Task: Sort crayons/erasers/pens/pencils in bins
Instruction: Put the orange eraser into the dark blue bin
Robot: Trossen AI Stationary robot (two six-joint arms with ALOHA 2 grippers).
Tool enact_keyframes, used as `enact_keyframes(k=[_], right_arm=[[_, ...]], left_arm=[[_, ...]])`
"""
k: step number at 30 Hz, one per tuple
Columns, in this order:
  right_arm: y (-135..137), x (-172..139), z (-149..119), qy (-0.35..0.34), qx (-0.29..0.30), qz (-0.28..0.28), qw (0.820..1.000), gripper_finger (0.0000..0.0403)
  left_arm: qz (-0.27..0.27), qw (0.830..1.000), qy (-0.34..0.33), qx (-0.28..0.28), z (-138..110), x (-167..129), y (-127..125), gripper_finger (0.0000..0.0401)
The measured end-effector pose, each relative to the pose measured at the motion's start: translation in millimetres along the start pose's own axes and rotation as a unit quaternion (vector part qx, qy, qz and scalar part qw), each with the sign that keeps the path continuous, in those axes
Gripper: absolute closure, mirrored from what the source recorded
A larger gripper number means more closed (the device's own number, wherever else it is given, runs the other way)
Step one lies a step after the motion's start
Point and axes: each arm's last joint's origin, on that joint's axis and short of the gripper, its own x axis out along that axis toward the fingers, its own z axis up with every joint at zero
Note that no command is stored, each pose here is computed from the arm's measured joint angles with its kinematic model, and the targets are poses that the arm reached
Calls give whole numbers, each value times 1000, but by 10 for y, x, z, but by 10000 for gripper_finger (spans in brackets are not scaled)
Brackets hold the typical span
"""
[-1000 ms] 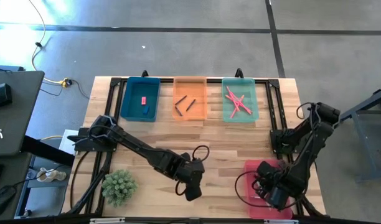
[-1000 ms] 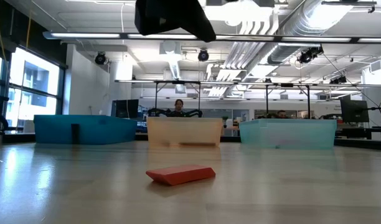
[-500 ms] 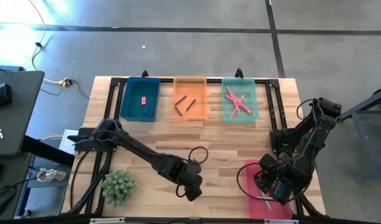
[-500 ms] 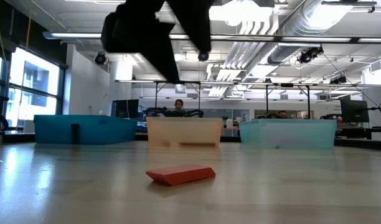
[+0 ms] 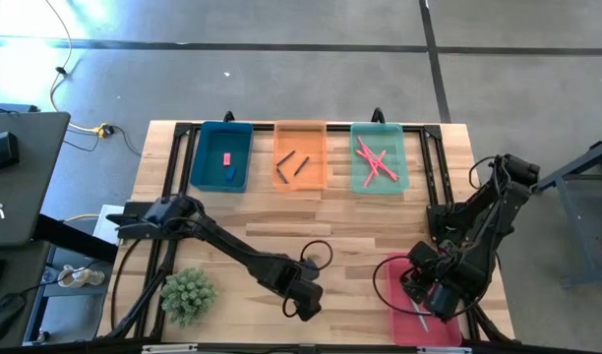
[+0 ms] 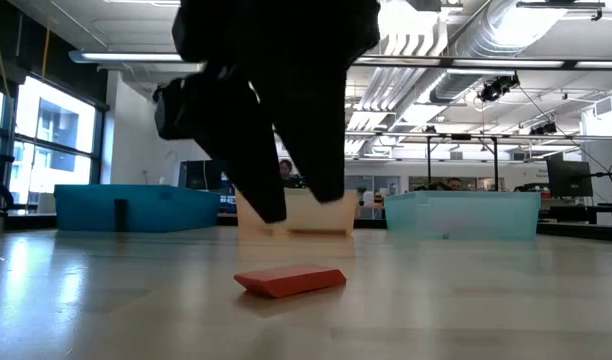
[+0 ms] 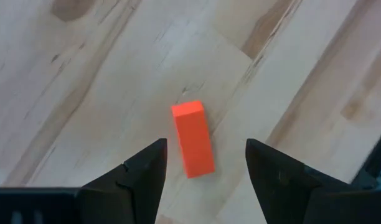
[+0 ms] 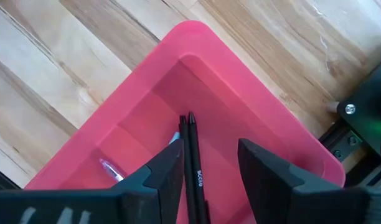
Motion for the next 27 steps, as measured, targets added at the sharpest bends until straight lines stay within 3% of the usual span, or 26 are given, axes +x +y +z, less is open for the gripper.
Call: enact_keyframes(k=[14, 27], right_arm=[[-2, 0, 1, -1, 4, -1, 1000, 258], [1, 0, 0, -1, 9, 1, 1000, 258]], left_arm=[[29, 999, 19, 20, -76, 286, 28, 197], [85, 988, 26, 128, -170, 471, 84, 197]])
